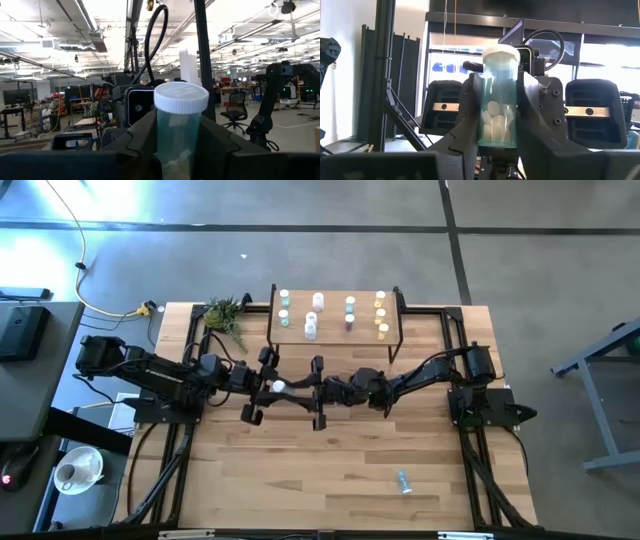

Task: Pick and place medicine bottles onto shelf by color
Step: Put the green pill bottle on the shelf aligned with the other green pill bottle

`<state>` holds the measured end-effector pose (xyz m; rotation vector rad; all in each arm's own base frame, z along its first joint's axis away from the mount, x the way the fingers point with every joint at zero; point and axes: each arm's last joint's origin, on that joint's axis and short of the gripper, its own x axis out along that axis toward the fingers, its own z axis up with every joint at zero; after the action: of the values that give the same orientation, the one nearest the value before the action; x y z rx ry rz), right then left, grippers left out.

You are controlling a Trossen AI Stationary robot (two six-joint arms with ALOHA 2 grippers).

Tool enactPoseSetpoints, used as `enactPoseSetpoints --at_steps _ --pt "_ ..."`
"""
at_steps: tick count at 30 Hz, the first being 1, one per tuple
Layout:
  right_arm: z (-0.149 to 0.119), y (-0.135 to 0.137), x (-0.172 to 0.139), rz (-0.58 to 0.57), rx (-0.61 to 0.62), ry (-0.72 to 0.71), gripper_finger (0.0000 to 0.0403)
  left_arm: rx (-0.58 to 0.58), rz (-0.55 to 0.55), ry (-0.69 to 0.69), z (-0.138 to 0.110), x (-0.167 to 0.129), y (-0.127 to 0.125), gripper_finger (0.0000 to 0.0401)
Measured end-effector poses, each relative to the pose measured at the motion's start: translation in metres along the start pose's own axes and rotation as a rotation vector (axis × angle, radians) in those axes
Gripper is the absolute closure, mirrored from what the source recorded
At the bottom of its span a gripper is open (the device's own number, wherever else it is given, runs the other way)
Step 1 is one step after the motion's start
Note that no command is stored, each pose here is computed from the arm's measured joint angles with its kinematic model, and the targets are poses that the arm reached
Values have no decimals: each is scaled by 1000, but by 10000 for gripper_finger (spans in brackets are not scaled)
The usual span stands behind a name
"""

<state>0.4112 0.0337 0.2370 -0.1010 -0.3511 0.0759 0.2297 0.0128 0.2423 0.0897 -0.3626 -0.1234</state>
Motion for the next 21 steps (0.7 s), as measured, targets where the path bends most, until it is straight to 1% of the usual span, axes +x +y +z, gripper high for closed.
enactPoseSetpoints --at_steps 5,8,10,15,18,21 --pt "-3 0 0 -12 1 28 243 2 31 22 -2 0 2 294" --pt "-7 -1 0 -32 1 74 228 11 43 50 -5 -1 4 294" --pt "-10 -1 0 -41 0 108 225 11 50 69 -7 -1 6 294" --pt "-17 -3 -2 -121 -9 185 226 9 72 116 -8 -5 13 301" --pt "-18 -7 -2 -142 -17 194 226 -10 87 134 -5 -8 16 311" --pt "-17 -9 -2 -139 -37 186 226 -16 94 156 -6 -9 17 321"
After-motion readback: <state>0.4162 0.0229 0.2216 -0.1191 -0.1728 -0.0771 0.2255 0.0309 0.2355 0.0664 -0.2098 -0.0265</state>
